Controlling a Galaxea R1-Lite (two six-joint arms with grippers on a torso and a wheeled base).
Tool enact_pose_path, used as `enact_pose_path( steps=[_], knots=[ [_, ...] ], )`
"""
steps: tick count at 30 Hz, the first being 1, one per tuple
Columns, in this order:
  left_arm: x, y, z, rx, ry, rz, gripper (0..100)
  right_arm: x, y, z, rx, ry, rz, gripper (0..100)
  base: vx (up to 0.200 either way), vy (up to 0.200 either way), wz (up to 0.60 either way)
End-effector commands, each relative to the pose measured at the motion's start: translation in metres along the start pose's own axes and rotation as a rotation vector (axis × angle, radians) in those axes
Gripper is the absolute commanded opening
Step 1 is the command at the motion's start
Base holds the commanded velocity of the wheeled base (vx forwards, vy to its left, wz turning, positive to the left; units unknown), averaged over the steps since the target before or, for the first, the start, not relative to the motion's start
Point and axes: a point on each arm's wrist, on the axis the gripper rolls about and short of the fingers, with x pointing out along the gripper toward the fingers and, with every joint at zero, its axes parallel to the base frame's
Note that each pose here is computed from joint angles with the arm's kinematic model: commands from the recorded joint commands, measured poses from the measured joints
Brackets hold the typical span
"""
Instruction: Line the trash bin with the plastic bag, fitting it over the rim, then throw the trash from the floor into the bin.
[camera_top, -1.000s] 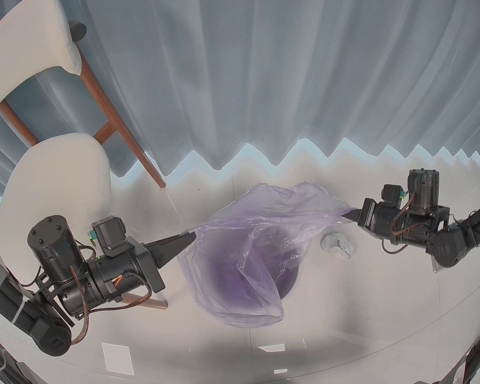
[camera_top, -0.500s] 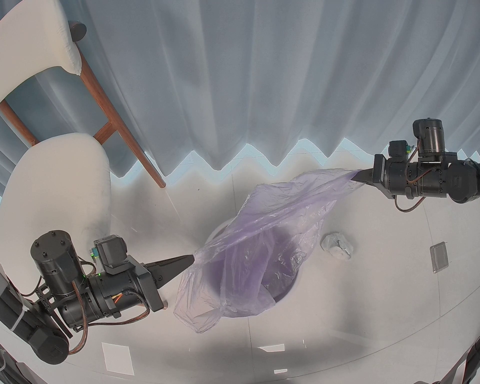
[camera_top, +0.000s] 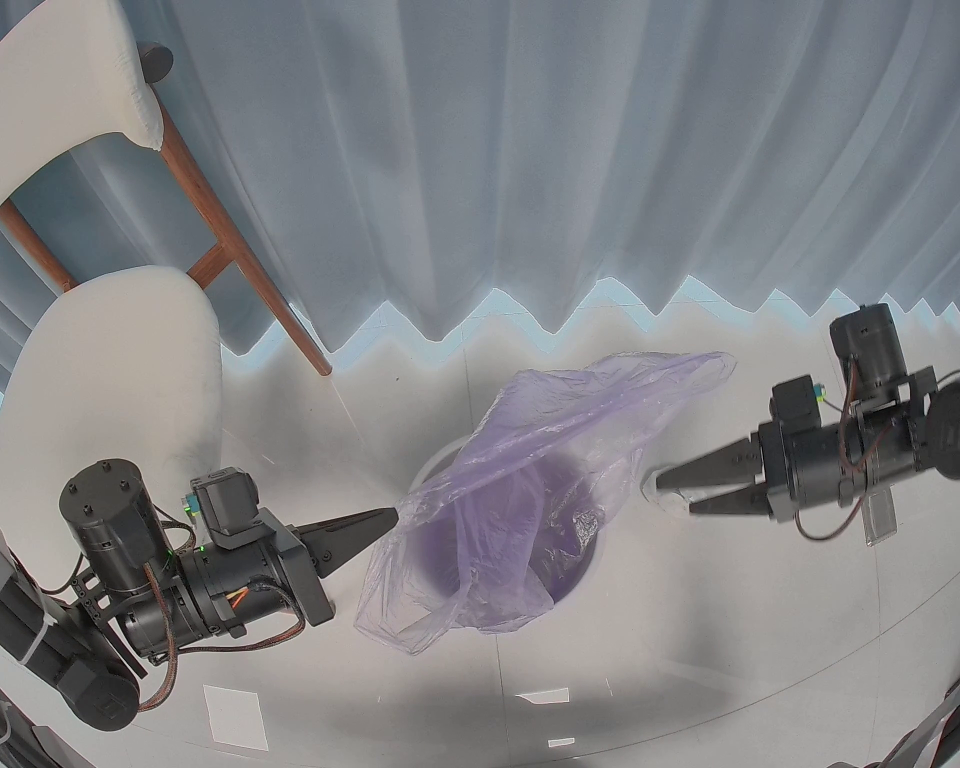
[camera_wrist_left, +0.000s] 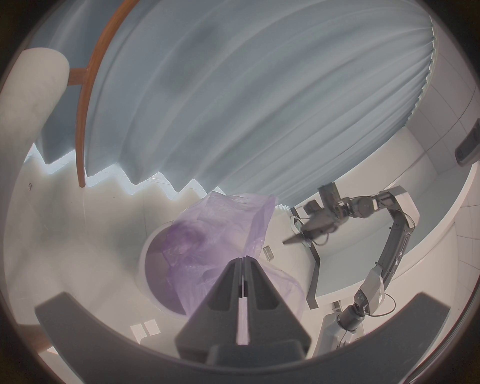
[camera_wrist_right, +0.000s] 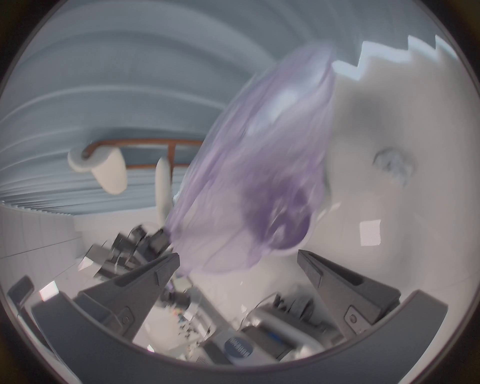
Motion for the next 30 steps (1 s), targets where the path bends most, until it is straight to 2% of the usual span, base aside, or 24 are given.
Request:
enact_pose_path(
  steps=[1, 5, 6, 7, 11, 18, 22, 23, 24, 25, 30],
  knots=[
    [0.006, -0.013, -0.005, 0.001, 0.024, -0.054, 0, -0.003, 0.051, -0.061, -0.045, 0.162, 0.130, 100, 0.000, 0.000, 0.00],
    [0.007, -0.015, -0.006, 0.001, 0.028, -0.061, 0, 0.029, 0.056, -0.057, -0.103, 0.113, 0.034, 100, 0.000, 0.000, 0.00],
    [0.007, -0.015, -0.006, 0.001, 0.028, -0.061, 0, 0.029, 0.056, -0.057, -0.103, 0.113, 0.034, 100, 0.000, 0.000, 0.00],
    [0.006, -0.015, -0.006, 0.001, 0.028, -0.059, 0, 0.047, 0.059, -0.059, -0.136, 0.085, -0.025, 100, 0.000, 0.000, 0.00],
    [0.006, -0.015, -0.007, -0.001, 0.030, -0.055, 0, 0.077, 0.069, -0.066, -0.201, 0.030, -0.117, 100, 0.000, 0.000, 0.00],
    [0.006, -0.016, -0.005, 0.004, 0.023, -0.056, 0, 0.110, 0.096, -0.075, -0.320, -0.065, -0.165, 100, 0.000, 0.000, 0.00],
    [0.006, -0.016, -0.005, 0.004, 0.023, -0.056, 0, 0.116, 0.099, -0.073, -0.365, -0.074, -0.182, 100, 0.000, 0.000, 0.00],
    [0.006, -0.015, -0.006, 0.003, 0.025, -0.055, 0, 0.124, 0.097, -0.072, -0.438, -0.063, -0.207, 100, 0.000, 0.000, 0.00],
    [0.006, -0.015, -0.006, 0.003, 0.025, -0.055, 0, 0.124, 0.097, -0.072, -0.438, -0.063, -0.207, 100, 0.000, 0.000, 0.00],
    [0.007, -0.015, -0.006, 0.003, 0.026, -0.056, 0, 0.129, 0.093, -0.073, -0.487, -0.053, -0.236, 100, 0.000, 0.000, 0.00],
    [0.006, -0.015, -0.005, 0.003, 0.024, -0.056, 0, 0.140, 0.083, -0.077, -0.548, -0.033, -0.310, 100, 0.000, 0.000, 0.00]
  ],
)
